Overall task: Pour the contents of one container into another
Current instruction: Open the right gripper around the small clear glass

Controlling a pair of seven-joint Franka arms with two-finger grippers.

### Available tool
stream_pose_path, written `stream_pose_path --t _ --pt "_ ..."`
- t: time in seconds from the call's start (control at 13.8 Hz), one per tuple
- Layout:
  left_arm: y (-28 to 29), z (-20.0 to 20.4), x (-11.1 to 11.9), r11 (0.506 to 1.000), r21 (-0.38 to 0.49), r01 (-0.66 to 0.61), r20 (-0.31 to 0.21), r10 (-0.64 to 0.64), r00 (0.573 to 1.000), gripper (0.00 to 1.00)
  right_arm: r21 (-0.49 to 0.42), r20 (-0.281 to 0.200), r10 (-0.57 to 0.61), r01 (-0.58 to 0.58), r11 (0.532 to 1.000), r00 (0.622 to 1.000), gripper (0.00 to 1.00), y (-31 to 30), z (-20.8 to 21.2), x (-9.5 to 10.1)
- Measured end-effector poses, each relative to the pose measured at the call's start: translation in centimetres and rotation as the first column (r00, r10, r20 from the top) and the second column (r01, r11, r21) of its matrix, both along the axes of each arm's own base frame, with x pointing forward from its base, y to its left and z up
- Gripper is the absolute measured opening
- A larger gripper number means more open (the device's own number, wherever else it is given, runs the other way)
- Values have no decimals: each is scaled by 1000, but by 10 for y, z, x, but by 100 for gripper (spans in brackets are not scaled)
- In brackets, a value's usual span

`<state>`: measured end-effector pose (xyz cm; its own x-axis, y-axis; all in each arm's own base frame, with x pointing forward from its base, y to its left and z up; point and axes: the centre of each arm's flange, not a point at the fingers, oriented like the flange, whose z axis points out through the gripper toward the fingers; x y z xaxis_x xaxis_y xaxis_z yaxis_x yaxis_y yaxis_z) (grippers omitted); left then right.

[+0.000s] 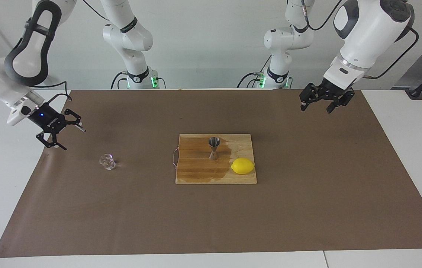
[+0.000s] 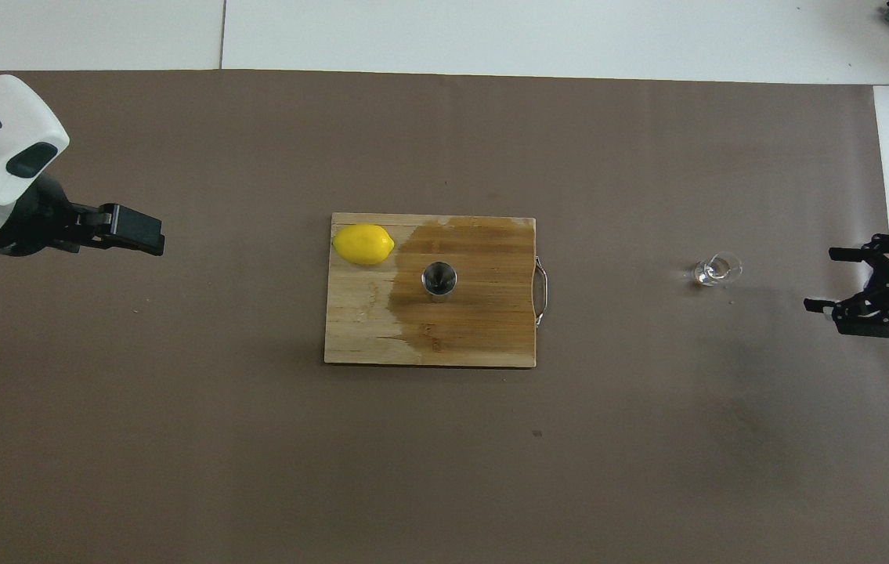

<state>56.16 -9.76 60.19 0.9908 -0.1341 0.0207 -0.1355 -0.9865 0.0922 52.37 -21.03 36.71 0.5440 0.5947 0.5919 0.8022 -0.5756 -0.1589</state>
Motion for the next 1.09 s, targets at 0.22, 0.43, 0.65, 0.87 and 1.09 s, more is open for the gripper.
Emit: stream_pose_path --t 0.22,0.43,0.65,0.87,1.09 --pt "-4 4 4 998 14 55 49 -56 997 100 90 83 66 -74 993 994 100 7 -32 8" --pt "-10 7 2 994 36 99 61 -101 993 100 189 152 167 -194 963 974 100 11 -56 14" --pt "2 4 -1 989 81 121 28 -124 992 100 222 198 254 -296 929 947 100 12 -80 19" --pt "31 -9 1 974 120 194 -42 -191 981 100 232 227 306 -356 905 925 100 16 -102 24" --pt "56 -12 3 955 120 271 -66 -265 962 100 251 243 297 -355 900 924 100 18 -118 29"
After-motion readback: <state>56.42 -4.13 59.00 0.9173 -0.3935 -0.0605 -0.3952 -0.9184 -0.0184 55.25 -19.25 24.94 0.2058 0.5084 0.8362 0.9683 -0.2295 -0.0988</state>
